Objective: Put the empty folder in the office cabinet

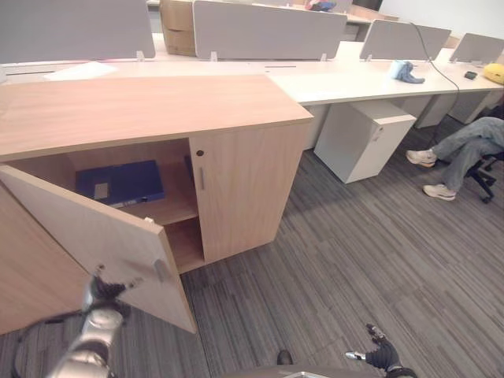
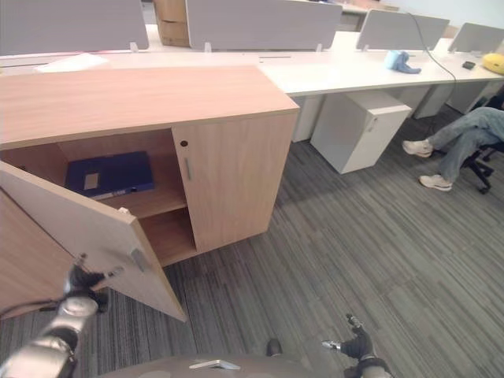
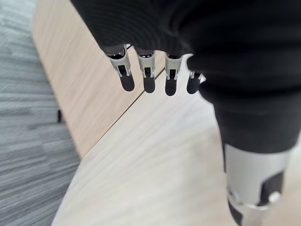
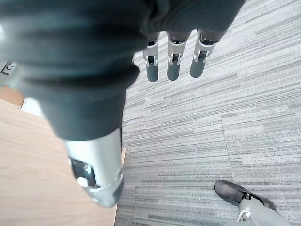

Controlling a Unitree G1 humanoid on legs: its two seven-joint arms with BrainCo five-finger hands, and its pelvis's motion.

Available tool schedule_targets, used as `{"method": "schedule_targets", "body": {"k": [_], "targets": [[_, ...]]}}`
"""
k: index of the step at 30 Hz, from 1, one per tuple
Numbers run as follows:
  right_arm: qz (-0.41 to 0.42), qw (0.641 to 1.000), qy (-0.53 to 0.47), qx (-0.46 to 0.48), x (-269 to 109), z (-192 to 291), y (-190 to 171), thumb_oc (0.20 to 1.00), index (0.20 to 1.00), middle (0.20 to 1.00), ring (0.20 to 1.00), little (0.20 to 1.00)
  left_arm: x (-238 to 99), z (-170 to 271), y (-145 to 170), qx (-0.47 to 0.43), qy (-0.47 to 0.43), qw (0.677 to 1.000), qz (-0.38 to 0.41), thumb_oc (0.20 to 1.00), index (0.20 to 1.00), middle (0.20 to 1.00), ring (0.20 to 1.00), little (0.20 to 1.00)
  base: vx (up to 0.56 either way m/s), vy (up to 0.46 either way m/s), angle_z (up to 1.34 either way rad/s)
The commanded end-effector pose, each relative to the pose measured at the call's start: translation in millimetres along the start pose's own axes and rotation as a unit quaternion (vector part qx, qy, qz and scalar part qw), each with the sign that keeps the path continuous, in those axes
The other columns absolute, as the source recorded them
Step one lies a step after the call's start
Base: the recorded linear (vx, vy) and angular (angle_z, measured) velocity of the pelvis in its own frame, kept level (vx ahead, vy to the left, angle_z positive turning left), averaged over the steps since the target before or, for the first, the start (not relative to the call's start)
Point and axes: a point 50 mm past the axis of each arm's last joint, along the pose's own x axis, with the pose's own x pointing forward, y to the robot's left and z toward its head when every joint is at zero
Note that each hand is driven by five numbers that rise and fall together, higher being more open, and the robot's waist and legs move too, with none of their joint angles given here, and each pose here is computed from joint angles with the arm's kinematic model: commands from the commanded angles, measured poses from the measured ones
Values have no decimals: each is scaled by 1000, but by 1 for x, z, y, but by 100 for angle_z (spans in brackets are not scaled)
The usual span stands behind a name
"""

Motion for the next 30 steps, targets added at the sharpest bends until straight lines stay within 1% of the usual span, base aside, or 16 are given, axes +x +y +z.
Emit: {"method": "schedule_targets", "body": {"k": [1, 6, 9, 12, 15, 16, 17, 19, 20, 21, 22, 23, 27, 29, 30], "targets": [[-13, 998, -55, -28, 8, 28, -13, 1000, 1000, 1000, 1000, 1000, 7, 13, 35, -10, -8, 999, 49, 1000, 1000, 1000, 1000, 1000, 56, 8, -6], [-17, 998, -45, -28, 3, 20, -17, 1000, 1000, 1000, 1000, 1000, 10, 17, 42, -9, -5, 999, 50, 1000, 1000, 1000, 1000, 1000, 46, 5, 10], [-20, 999, -37, -25, 2, 15, -18, 1000, 1000, 1000, 1000, 1000, 13, 28, 38, -13, -21, 999, 42, 1000, 1000, 1000, 1000, 1000, -11, -16, 16], [-22, 999, -27, -22, 1, 11, -19, 1000, 1000, 1000, 1000, 1000, 12, 27, 29, -20, -19, 999, 25, 1000, 1000, 1000, 1000, 1000, -2, -24, 16], [-22, 999, -27, -22, 1, 11, -19, 1000, 1000, 1000, 1000, 1000, 12, 27, 29, -20, -19, 999, 25, 1000, 1000, 1000, 1000, 1000, -10, -38, 9], [-25, 999, -17, -22, 2, 8, -19, 1000, 1000, 1000, 1000, 1000, 8, 18, 11, -32, -8, 999, -5, 1000, 1000, 1000, 1000, 1000, -70, -232, 4], [-25, 999, -11, -28, 8, 12, -18, 1000, 1000, 1000, 1000, 1000, -4, -9, -23, -49, 28, 997, -54, 1000, 1000, 1000, 1000, 1000, -102, -285, 2], [-25, 999, -1, -42, 12, 13, -19, 1000, 1000, 1000, 1000, 1000, -15, -26, -43, -64, 56, 993, -82, 1000, 1000, 1000, 1000, 1000, -75, -188, 17], [-20, 998, 3, -56, 14, 14, -17, 1000, 1000, 1000, 1000, 1000, -21, -37, -50, -69, 73, 991, -94, 1000, 1000, 1000, 1000, 1000, -31, -90, 21], [-20, 998, 3, -56, 14, 14, -17, 1000, 1000, 1000, 1000, 1000, -21, -37, -50, -69, 73, 991, -94, 1000, 1000, 1000, 1000, 1000, -52, -147, 15], [-12, 996, 16, -86, 17, 14, -16, 1000, 1000, 1000, 1000, 1000, -36, -58, -67, -65, 106, 984, -125, 1000, 1000, 1000, 1000, 1000, -34, -96, 1], [-12, 996, 16, -86, 17, 14, -16, 1000, 1000, 1000, 1000, 1000, -36, -58, -67, -65, 106, 984, -125, 1000, 1000, 1000, 1000, 1000, -54, -146, -1], [3, 992, 62, -111, 20, 3, -14, 1000, 1000, 1000, 1000, 1000, -65, -92, -95, -59, 167, 967, -182, 1000, 1000, 1000, 1000, 1000, -48, -107, 13], [3, 991, 72, -113, 20, 1, -14, 1000, 1000, 1000, 1000, 1000, -71, -98, -99, -54, 180, 963, -192, 1000, 1000, 1000, 1000, 1000, -61, -75, 33], [5, 989, 89, -115, 21, -3, -14, 1000, 1000, 1000, 1000, 1000, -85, -113, -108, -39, 210, 953, -216, 1000, 1000, 1000, 1000, 1000, -109, -147, 21]]}}
